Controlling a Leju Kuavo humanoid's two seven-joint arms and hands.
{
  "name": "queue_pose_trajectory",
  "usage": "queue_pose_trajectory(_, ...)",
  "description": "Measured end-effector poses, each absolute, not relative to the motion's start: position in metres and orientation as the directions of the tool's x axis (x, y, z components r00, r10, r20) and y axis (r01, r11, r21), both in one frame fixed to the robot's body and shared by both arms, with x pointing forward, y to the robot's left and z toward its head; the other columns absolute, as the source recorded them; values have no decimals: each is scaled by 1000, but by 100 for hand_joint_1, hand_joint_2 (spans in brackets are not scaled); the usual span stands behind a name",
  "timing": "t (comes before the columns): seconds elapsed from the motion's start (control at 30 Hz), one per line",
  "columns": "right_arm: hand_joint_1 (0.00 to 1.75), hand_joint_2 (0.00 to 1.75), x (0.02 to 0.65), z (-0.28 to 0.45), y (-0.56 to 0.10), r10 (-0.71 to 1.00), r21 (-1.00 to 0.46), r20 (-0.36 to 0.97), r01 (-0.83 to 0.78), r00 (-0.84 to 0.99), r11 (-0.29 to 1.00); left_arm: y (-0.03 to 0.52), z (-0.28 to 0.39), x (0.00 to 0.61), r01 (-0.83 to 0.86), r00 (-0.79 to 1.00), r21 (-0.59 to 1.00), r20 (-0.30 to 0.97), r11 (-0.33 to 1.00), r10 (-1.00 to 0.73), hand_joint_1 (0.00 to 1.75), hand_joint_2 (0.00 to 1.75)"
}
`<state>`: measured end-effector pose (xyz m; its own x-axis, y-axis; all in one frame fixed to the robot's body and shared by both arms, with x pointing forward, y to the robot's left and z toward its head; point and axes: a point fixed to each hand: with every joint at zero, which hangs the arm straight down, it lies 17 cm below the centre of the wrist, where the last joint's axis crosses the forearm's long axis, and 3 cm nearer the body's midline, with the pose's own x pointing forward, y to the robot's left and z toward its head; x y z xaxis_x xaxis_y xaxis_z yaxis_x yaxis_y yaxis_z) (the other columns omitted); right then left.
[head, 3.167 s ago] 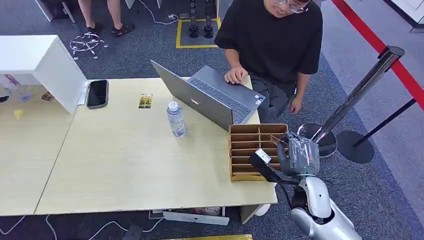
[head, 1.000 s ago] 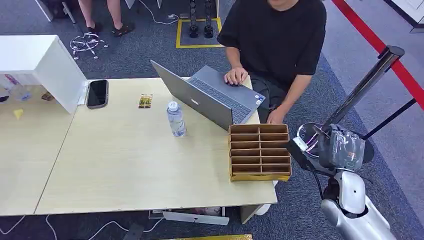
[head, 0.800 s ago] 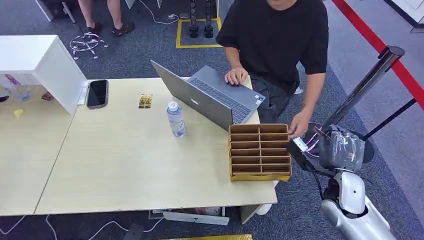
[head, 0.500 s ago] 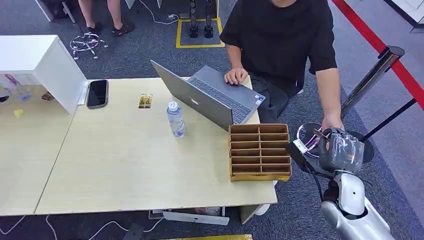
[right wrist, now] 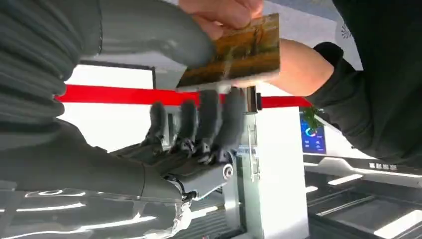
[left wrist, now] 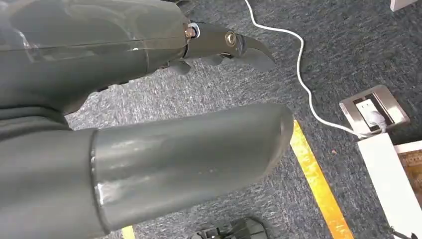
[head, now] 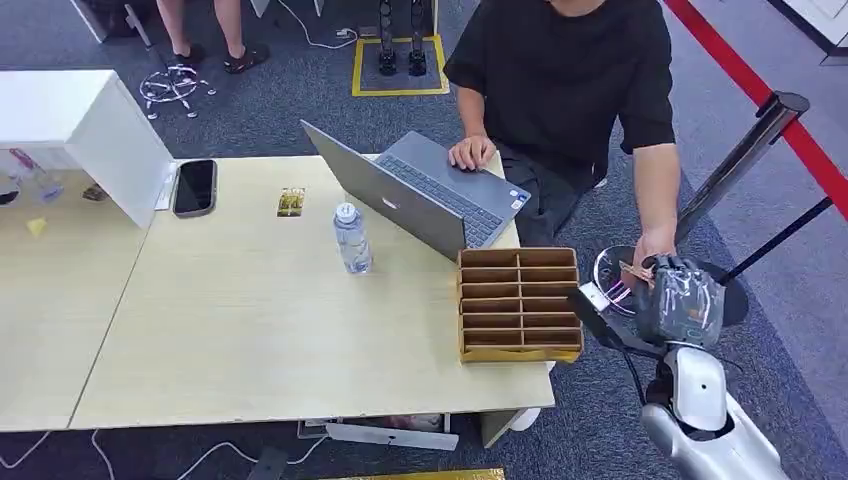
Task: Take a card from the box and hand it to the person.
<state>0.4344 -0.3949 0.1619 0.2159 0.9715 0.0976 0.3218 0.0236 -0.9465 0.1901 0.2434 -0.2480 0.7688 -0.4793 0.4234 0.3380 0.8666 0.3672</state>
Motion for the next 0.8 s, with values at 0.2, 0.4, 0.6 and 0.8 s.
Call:
queue_pose_trajectory(0.2,0,175,435,151,-394,974,-965,20,259,226,-41,243,-248,190,343,767,367,421,865,-483,0,0)
queue_pose_trajectory(0.4,0,175,435,148,-392,974,-967,36,253,225,-23,243,-248,190,344,767,367,421,864,-484,0,0)
queue_pose_trajectory(0.6,0,175,434,160,-384,981,-950,-4,306,194,-64,244,-248,190,344,767,368,420,864,-485,0,0)
queue_pose_trajectory(0.8,0,175,428,197,-361,993,-888,50,460,110,-6,244,-248,190,344,766,370,421,863,-486,0,0)
